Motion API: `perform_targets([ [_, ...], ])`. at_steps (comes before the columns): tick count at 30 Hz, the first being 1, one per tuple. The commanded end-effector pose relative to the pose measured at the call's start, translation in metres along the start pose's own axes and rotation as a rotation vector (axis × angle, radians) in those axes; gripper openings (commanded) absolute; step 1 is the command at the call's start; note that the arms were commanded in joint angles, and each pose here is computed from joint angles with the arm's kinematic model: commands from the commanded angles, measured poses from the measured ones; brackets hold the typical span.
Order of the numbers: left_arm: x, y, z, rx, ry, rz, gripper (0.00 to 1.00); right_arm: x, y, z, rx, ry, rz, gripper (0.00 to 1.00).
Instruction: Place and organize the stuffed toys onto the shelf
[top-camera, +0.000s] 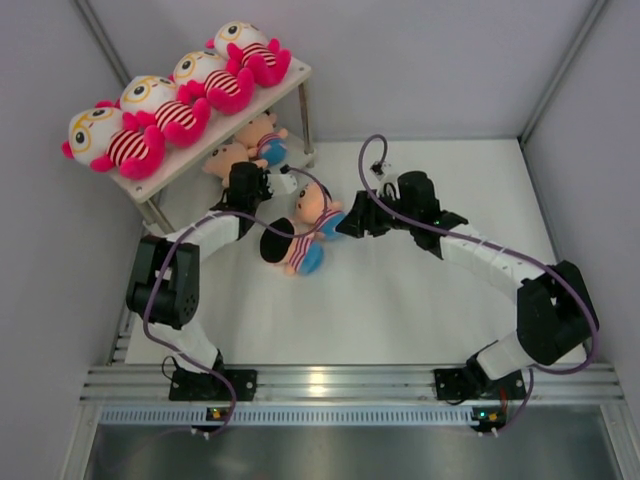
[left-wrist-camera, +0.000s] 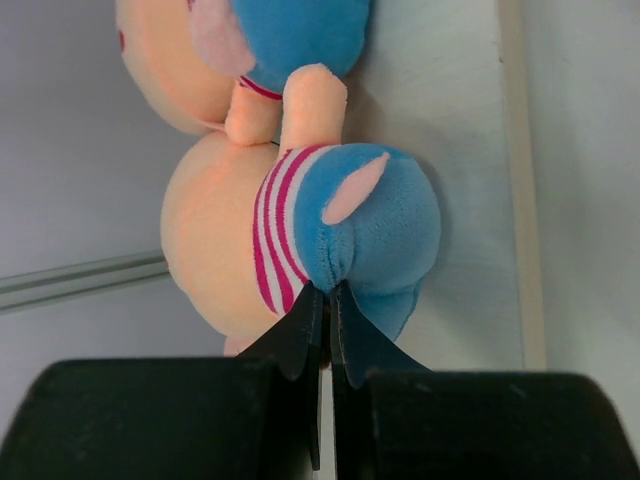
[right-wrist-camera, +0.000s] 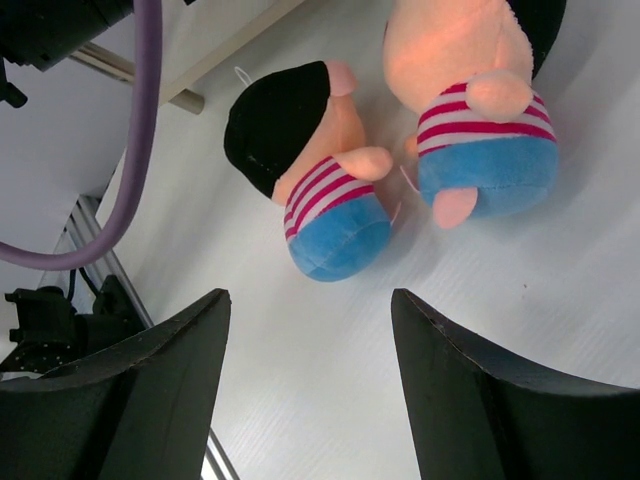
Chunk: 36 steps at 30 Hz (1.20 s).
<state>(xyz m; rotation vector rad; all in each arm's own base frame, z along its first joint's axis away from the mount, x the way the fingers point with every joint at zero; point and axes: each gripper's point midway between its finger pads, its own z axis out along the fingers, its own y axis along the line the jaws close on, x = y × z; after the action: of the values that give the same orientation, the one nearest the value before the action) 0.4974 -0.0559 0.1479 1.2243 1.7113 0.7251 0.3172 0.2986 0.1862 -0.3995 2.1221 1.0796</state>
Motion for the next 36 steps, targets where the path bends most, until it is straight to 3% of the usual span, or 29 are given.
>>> perform_targets([
  [1, -0.029, 0.040, 0.008, -0.102, -0.112, -0.002, 0.00, -0.017, 0.005, -0.009, -0.021, -0.048, -0.039, 0.66],
  [13, -0.032, 0.027, 0.008, -0.063, -0.149, 0.063, 0.00, -0.020, 0.003, -0.008, -0.017, -0.051, -0.030, 0.66],
  [14, -0.031, 0.026, 0.008, -0.058, -0.148, 0.067, 0.04, -0.020, 0.005, -0.009, -0.021, -0.053, -0.030, 0.66],
  [15, -0.031, 0.026, 0.008, -0.058, -0.149, 0.069, 0.40, -0.020, 0.005, -0.009, -0.020, -0.054, -0.030, 0.66],
  [16, -0.033, 0.029, 0.005, -0.066, -0.153, 0.068, 0.56, -0.020, 0.004, -0.010, -0.015, -0.055, -0.027, 0.66],
  [19, -0.035, 0.039, -0.002, -0.090, -0.156, 0.071, 0.82, -0.017, -0.008, -0.014, 0.058, -0.054, -0.027, 0.70],
  [22, -0.039, 0.044, -0.017, -0.096, -0.184, 0.089, 0.84, -0.005, -0.028, -0.012, 0.137, -0.027, -0.017, 0.77],
  [29, -0.073, 0.033, -0.061, 0.014, -0.291, 0.004, 0.88, 0.005, -0.047, 0.006, 0.130, 0.009, 0.066, 0.76],
  [33, -0.099, 0.030, -0.106, 0.078, -0.283, -0.169, 0.79, 0.006, -0.051, -0.002, 0.175, -0.020, 0.071, 0.76],
  [34, -0.109, 0.029, -0.116, 0.097, -0.276, -0.272, 0.77, 0.007, -0.054, -0.005, 0.193, -0.023, 0.076, 0.76],
  [36, -0.121, 0.000, -0.136, 0.185, -0.247, -0.309, 0.75, 0.008, -0.060, -0.014, 0.226, -0.047, 0.086, 0.76],
])
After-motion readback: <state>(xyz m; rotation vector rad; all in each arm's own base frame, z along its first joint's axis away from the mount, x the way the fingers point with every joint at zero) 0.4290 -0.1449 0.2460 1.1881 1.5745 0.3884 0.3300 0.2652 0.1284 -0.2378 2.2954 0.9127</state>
